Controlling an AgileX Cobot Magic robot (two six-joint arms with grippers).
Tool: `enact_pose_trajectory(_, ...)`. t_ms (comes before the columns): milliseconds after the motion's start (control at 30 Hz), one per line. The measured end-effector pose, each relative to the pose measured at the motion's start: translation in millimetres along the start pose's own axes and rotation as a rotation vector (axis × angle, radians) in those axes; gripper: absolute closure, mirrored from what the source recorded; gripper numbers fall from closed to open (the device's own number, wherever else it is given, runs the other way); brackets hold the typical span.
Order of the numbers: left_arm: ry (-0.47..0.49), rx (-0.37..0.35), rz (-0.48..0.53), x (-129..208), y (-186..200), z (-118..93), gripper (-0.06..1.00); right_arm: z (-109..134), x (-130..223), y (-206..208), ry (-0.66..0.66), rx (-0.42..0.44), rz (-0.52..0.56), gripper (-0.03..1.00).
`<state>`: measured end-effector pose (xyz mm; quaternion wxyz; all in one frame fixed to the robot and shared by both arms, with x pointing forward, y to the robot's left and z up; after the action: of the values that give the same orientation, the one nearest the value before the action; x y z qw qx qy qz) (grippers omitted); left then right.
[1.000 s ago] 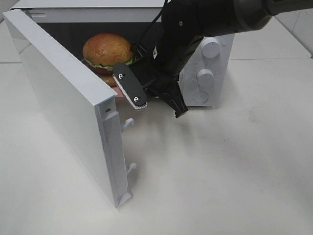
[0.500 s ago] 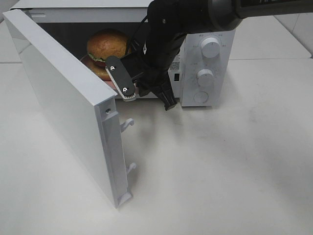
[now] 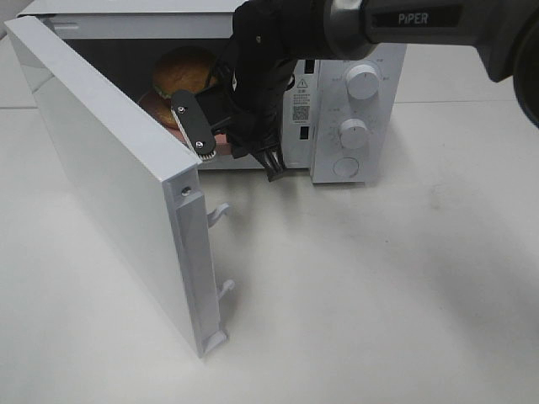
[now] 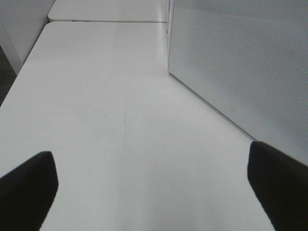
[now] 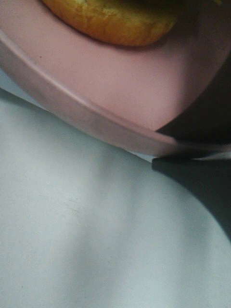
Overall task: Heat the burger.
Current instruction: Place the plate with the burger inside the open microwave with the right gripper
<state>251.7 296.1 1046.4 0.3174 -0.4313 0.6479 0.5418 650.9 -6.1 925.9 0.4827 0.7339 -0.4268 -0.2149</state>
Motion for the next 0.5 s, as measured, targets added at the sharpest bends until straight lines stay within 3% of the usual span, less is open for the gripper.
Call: enact_pose_trajectory(500, 0.000, 0.000, 0.000, 0.0, 0.0, 0.0, -0.05, -12.8, -0.3, -16.5, -0.026, 0.021, 0.015, 0.92)
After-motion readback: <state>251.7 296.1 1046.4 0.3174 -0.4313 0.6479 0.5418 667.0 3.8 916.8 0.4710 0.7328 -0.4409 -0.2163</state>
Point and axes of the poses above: a point on each arm's last joint axis where the gripper is mounted, y pointing back along that axis away from the gripper, z along the wrist's bending axis when the last joint is at zero, x = y × z, the point moved 2 cm from there along -y, pointing out along that axis toward the gripper, and after that the axes turned 11 degrees about y, right-handed, at the moved point
